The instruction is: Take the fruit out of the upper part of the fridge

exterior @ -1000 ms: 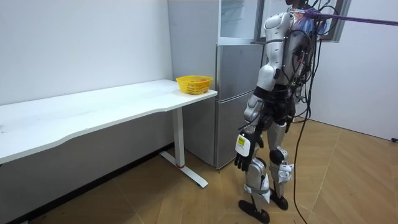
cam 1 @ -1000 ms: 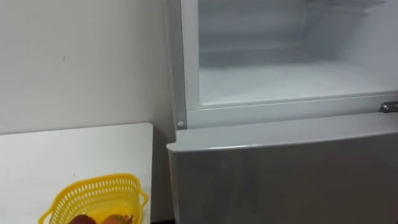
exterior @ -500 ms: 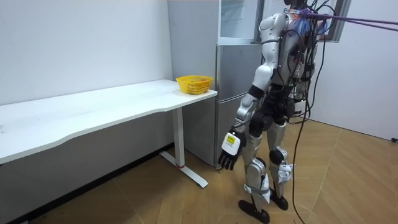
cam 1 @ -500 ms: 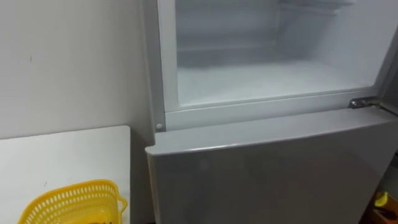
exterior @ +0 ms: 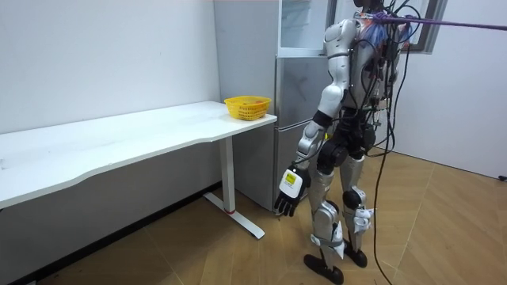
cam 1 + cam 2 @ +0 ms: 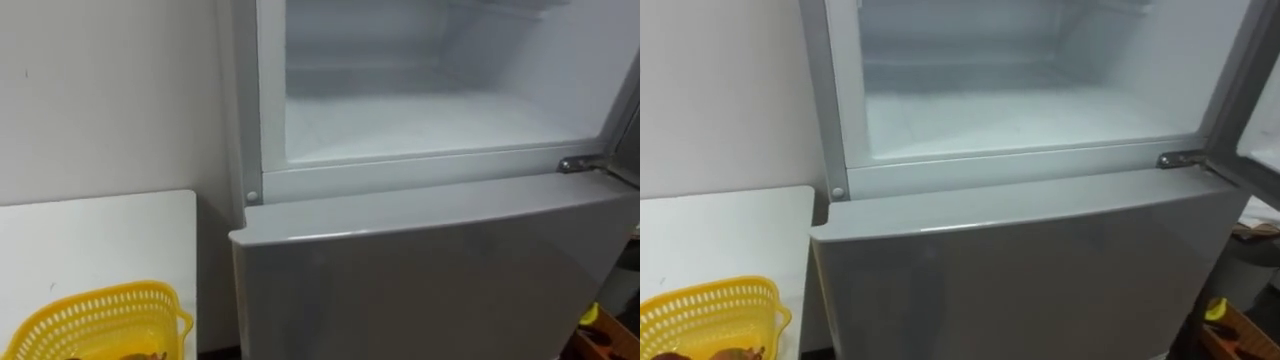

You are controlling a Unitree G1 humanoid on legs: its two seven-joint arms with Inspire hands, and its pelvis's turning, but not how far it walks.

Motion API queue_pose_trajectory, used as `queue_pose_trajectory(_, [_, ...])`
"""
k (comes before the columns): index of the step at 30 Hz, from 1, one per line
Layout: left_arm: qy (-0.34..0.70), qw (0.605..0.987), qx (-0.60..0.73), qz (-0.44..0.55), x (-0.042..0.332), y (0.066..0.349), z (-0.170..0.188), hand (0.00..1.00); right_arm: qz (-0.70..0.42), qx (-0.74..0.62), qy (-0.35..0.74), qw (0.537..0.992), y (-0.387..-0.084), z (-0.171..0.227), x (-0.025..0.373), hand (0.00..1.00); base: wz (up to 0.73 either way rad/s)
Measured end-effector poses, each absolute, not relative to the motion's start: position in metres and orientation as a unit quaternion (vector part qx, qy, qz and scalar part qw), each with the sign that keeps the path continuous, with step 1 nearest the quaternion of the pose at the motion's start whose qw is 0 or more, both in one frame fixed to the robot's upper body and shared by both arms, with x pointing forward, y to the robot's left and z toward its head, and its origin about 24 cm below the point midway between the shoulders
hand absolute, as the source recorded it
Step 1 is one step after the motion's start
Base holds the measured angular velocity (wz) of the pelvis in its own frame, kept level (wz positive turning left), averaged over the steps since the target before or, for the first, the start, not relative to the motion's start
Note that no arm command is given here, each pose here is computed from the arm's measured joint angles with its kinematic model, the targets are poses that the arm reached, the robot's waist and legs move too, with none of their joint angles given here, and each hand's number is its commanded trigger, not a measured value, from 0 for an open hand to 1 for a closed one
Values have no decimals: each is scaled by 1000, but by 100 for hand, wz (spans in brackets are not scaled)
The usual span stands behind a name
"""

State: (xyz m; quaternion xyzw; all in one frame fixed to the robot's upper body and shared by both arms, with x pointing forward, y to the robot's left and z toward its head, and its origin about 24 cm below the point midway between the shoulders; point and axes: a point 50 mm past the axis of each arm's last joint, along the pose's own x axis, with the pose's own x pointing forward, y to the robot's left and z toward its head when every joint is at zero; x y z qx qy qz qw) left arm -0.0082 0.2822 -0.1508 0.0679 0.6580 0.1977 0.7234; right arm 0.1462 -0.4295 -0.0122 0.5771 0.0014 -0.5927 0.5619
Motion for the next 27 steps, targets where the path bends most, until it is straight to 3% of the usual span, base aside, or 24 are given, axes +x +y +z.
queue_pose_trajectory(6, [658, 723, 69, 198, -9, 283, -150, 0, -588, 538, -46, 602, -453, 34, 164, 0, 1])
queue_pose_trajectory(17, [657, 731, 75, 170, -2, 276, -153, 0, -532, 509, -105, 669, -452, 86, 196, 0, -3])
queue_pose_trajectory(27, [661, 731, 58, 160, -7, 274, -154, 0, -410, 422, -142, 796, -430, 124, 230, 0, -1])
